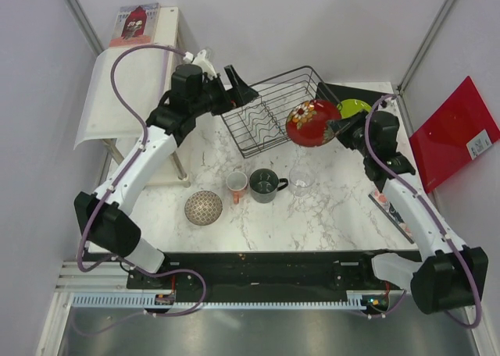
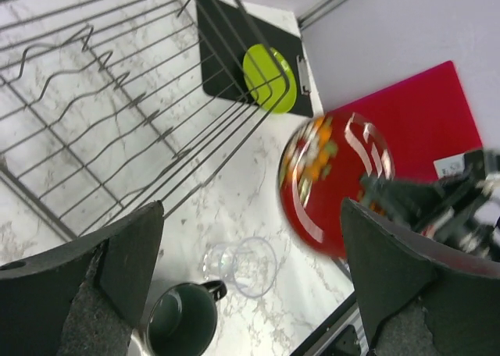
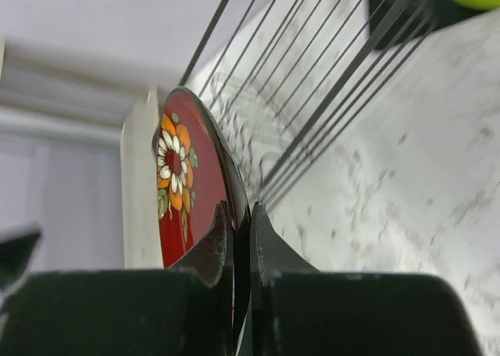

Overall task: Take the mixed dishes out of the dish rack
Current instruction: Place the plate at the center of the board.

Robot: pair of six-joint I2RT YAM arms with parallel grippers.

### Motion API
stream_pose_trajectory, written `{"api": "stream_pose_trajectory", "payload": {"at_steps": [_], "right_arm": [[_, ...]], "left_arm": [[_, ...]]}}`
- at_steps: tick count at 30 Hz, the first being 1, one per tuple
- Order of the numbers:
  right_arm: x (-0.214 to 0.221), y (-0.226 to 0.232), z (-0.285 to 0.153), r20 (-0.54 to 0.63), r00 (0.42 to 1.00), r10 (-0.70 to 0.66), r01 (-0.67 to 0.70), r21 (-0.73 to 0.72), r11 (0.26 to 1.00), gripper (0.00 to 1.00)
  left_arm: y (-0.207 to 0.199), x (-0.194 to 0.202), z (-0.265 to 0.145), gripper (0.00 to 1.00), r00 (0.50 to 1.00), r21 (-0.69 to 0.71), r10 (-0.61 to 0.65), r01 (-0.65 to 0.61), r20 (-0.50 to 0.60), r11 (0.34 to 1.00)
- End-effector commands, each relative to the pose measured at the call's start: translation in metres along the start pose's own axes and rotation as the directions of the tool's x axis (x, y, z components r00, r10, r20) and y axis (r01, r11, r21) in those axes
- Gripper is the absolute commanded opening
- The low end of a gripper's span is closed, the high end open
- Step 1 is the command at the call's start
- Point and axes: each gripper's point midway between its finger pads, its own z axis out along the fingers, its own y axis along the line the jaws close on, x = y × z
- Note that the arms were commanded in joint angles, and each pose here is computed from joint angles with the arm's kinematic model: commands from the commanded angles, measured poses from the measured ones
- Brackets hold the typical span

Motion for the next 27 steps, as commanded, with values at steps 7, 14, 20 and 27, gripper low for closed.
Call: {"api": "stream_pose_trajectory", "payload": {"at_steps": [7,14,20,27], "right_arm": [[-0.169,-0.057,0.068,0.445,0.836,0.323,-0.362,0.004,0.932,0.0],[-0.206,-0.113,0.085,0.544,0.755,0.366,-0.451,0.026,0.892,0.0],[-0.215,-0.146,0.104,0.586,0.714,0.383,-0.485,0.018,0.874,0.0],[-0.193,-0.184,0.145,0.539,0.758,0.366,-0.488,0.097,0.868,0.0]], "left_arm": [[0.011,0.052,-0.025,0.99,0.996,0.054,-0.039,0.043,-0.075,0.998],[0.029,0.08,-0.034,0.99,0.992,0.031,-0.059,0.063,-0.112,0.998],[0.035,0.084,-0.035,0.99,0.992,0.017,-0.077,0.079,-0.099,0.997],[0.045,0.092,-0.024,0.98,0.986,-0.015,-0.132,0.131,-0.105,0.991]]}}
